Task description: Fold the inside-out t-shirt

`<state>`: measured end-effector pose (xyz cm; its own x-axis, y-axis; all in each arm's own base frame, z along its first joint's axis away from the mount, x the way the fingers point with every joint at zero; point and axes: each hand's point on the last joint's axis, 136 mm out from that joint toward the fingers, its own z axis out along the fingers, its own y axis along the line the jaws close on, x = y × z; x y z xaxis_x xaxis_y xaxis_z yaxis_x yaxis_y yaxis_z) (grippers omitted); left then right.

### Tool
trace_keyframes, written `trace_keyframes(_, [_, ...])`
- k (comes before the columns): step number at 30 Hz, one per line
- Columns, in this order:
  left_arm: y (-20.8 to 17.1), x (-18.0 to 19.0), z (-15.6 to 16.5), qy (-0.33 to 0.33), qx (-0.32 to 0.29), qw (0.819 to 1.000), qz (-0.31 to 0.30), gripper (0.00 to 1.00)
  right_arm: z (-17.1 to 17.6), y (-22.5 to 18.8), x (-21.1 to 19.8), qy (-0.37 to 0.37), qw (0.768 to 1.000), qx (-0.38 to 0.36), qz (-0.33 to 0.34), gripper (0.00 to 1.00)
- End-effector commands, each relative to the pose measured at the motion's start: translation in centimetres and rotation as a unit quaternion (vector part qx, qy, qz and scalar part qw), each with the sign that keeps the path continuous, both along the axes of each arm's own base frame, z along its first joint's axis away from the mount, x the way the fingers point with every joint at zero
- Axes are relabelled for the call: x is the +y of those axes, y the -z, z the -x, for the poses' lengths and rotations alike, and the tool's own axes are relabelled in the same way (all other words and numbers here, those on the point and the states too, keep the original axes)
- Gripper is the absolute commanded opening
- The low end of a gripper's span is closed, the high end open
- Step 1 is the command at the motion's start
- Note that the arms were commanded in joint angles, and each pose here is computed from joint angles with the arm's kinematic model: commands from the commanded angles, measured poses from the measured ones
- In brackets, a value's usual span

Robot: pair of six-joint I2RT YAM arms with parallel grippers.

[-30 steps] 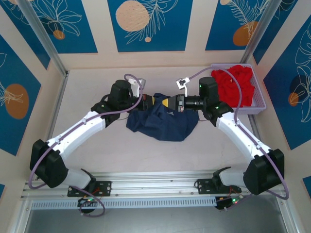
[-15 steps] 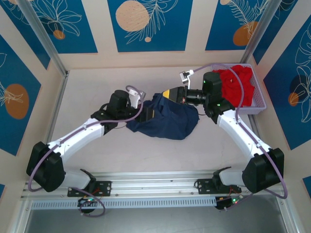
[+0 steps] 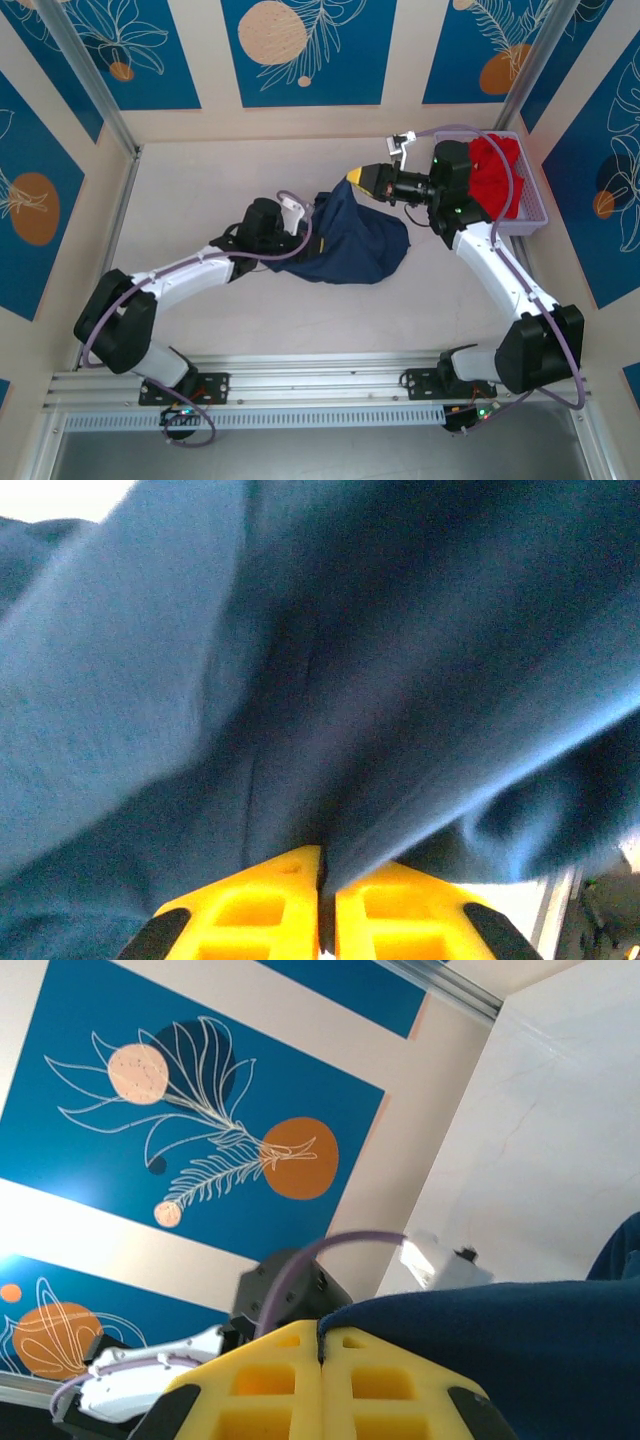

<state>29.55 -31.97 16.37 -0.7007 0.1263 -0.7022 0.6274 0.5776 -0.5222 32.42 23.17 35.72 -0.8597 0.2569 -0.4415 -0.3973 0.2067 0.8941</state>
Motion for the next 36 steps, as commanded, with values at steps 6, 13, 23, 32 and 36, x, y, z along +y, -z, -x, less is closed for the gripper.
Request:
trace_keyframes(6, [-2.5, 1.5, 0.2, -0.017, -0.059, 0.998, -0.019, 0.43, 0.6, -0.7, -0.3, -0.023, 1.0, 0.005, 0.006, 0.0])
trace_keyframes(13, [-7.0, 1.2, -0.2, -0.001, -0.115, 0.993, -0.018, 0.55, 1.9, 0.3, -0.4, -0.064, 0.998, 0.008, 0.028, 0.0])
trace_keyframes(23, [-9.0, -2.2, -1.4, 0.055, -0.11, 0.992, 0.012, 0.59, 2.3, 0.5, -0.3, -0.076, 0.997, 0.008, 0.029, 0.0])
trace_keyframes(32, [-10.8, -4.7, -0.9, 0.117, -0.059, 0.988, 0.078, 0.0, 0.7, 2.0, -1.7, -0.053, 0.996, 0.046, 0.055, 0.0])
trace_keyframes(36, [-12.7, -4.0, 1.1, 0.116, 0.014, 0.983, 0.143, 0.0, -3.0, 5.5, -5.1, 0.098, 0.974, 0.053, 0.199, 0.25])
